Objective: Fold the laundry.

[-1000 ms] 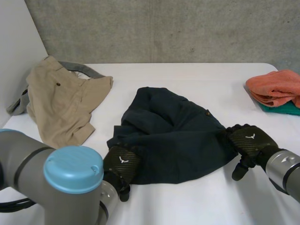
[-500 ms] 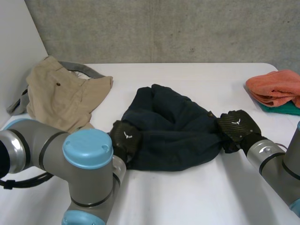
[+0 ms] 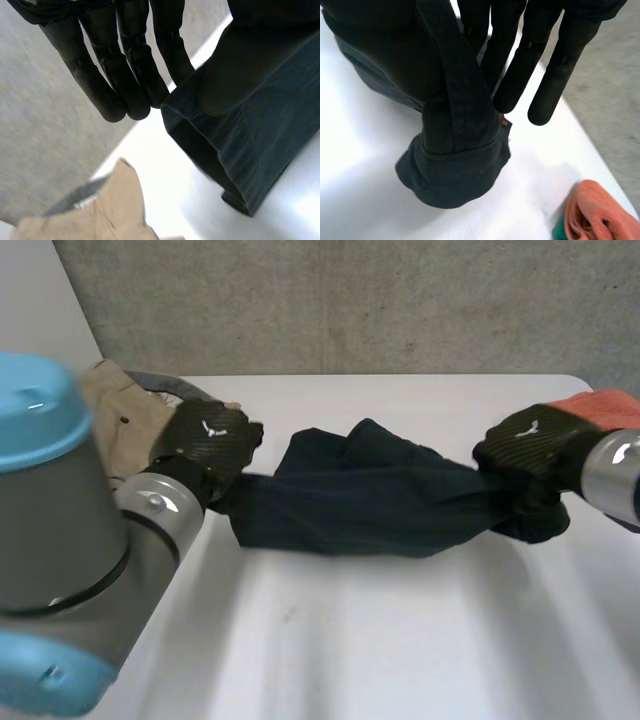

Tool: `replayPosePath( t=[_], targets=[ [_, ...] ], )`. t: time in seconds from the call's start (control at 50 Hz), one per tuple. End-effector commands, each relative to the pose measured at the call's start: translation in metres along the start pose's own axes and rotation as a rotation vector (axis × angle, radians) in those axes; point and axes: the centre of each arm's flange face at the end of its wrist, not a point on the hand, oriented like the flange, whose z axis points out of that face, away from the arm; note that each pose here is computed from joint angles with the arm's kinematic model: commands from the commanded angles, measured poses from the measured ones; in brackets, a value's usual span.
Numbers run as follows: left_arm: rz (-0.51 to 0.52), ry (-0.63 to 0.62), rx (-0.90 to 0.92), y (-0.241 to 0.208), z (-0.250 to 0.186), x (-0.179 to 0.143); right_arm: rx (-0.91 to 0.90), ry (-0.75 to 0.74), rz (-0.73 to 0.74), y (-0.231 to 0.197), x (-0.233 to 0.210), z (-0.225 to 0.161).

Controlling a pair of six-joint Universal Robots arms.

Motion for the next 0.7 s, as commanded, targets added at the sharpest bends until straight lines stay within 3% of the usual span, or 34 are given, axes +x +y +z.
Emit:
replayPosePath(
  t=[0.02, 0.1, 0.12, 0.18, 0.2, 0.26, 0.3, 0.46, 0.7],
  targets=[
    [-0.004, -0.065, -0.117, 0.031, 0.066, -0.002, -0.039, -0.008, -0.149, 0.003, -0.007, 0.052],
    [-0.05, -0.173, 0.09, -0.017, 0.091, -0.037, 0.105, 0.217, -0.178, -0.03, 0.021, 0.077],
    [-0.069, -0.224, 0.212, -0.044, 0.095, -0.055, 0.218, 0.339, -0.16, -0.052, 0.04, 0.076],
    [-0.1, -0.348, 0.467, -0.1, 0.088, -0.094, 0.415, 0.488, -0.101, -0.083, 0.065, 0.071],
    [-0.113, -0.389, 0.531, -0.112, 0.086, -0.104, 0.561, 0.565, -0.054, -0.102, 0.078, 0.065],
    [-0.148, -0.514, 0.668, -0.135, 0.075, -0.13, 0.815, 0.662, 0.014, -0.134, 0.097, 0.042],
    [-0.152, -0.555, 0.7, -0.139, 0.073, -0.138, 0.868, 0.671, 0.037, -0.138, 0.1, 0.035],
    [-0.124, -0.469, 0.517, -0.095, 0.074, -0.124, 0.852, 0.507, 0.028, -0.128, 0.078, 0.041],
    [-0.168, -0.247, 0.106, 0.052, 0.06, -0.039, 0.429, 0.069, -0.028, -0.002, -0.021, 0.105]
  ],
)
